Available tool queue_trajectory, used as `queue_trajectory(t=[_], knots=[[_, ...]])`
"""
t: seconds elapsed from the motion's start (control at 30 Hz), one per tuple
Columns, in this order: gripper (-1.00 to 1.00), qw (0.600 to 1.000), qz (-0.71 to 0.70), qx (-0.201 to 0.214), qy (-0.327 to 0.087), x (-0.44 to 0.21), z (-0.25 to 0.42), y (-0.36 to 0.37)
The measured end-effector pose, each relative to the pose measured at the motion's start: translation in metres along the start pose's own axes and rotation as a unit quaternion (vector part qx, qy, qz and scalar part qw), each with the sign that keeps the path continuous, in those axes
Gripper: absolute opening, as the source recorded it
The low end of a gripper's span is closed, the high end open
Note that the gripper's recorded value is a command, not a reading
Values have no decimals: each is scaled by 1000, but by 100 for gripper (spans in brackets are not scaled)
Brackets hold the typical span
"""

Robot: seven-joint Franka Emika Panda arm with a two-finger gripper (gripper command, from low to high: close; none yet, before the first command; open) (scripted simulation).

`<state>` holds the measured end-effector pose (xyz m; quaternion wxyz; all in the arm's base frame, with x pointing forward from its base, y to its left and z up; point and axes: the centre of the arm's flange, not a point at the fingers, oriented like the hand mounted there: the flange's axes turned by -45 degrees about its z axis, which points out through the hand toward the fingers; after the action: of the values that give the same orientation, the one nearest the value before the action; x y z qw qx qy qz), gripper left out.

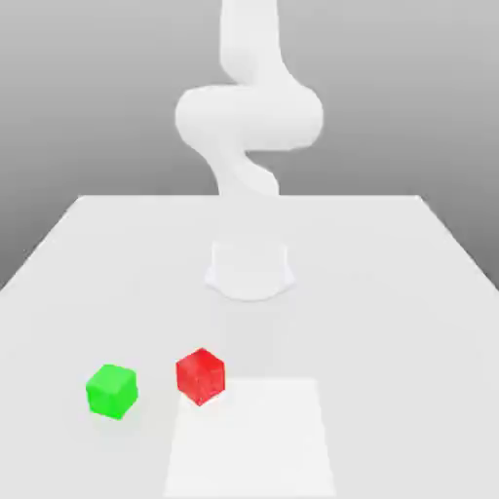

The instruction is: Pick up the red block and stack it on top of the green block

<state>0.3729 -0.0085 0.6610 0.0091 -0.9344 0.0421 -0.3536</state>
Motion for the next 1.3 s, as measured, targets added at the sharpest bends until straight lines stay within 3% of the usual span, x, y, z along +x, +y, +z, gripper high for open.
queue_trajectory(t=[0.3,0.6,0.77,0.8,1.03,1.3], knots=[[0,974,153,-54,-159,-115,195,46],[0,888,308,-137,-312,-320,314,85],[0,879,320,-144,-323,-363,349,89],[-100,879,320,-144,-323,-369,354,90],[-100,879,320,-144,-322,-370,355,90],[-100,880,319,-144,-323,-332,312,88]])
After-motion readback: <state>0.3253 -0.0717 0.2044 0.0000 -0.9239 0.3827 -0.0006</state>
